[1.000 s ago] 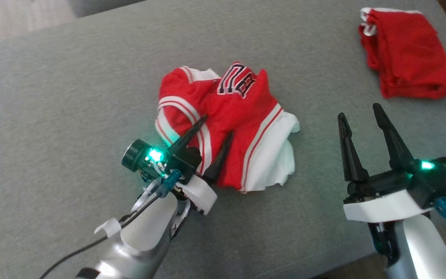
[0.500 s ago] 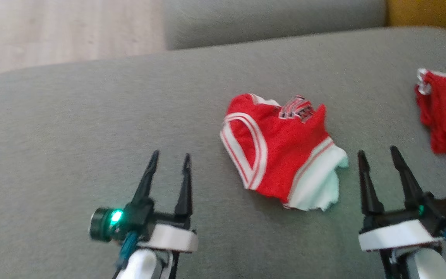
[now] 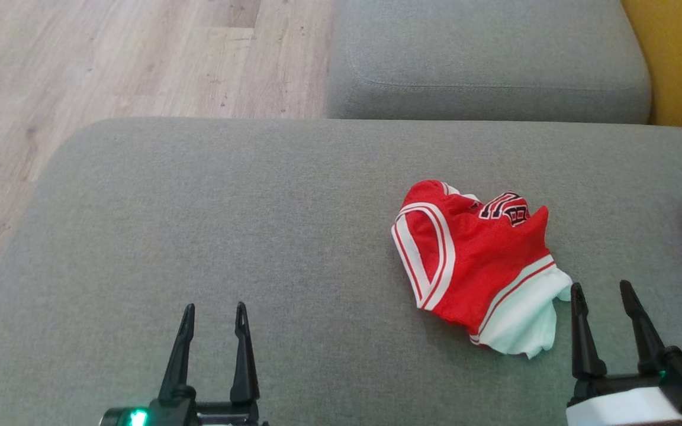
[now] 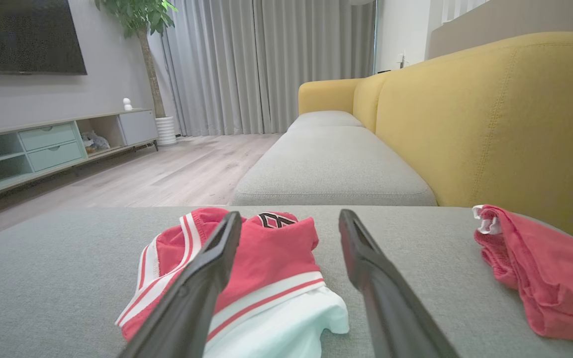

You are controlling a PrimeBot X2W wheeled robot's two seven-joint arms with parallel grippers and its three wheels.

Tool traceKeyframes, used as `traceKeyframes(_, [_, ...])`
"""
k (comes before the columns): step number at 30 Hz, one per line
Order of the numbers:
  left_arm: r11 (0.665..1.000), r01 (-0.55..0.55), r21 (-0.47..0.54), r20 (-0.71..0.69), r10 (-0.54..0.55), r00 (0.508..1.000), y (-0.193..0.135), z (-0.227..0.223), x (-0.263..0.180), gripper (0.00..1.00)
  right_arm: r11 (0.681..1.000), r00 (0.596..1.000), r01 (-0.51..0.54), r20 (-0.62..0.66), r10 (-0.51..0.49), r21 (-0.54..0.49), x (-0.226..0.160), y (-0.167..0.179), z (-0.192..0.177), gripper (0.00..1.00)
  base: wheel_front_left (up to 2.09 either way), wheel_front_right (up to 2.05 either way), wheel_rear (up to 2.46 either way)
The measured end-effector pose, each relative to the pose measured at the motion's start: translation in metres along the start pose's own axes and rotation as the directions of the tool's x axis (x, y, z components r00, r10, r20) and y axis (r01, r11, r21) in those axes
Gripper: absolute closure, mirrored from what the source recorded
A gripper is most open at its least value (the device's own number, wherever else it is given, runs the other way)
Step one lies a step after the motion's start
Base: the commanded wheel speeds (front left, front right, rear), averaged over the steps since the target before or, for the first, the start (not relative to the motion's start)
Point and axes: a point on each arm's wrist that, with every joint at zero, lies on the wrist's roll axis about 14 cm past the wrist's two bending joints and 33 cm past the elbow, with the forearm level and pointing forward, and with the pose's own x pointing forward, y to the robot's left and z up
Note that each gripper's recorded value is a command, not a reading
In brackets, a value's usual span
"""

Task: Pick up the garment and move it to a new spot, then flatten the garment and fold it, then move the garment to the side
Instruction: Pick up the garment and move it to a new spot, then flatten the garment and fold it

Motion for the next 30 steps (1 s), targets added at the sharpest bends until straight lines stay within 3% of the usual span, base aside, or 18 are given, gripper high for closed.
traceKeyframes(30, [1.0,0.013,0.016,-0.029,-0.013,0.999,-0.003,-0.01,-0.001,0.0,1.0,1.0,-0.013,-0.001,0.013,0.006,-0.002,0.005,-0.001,0.0,0.0,0.0,0.0])
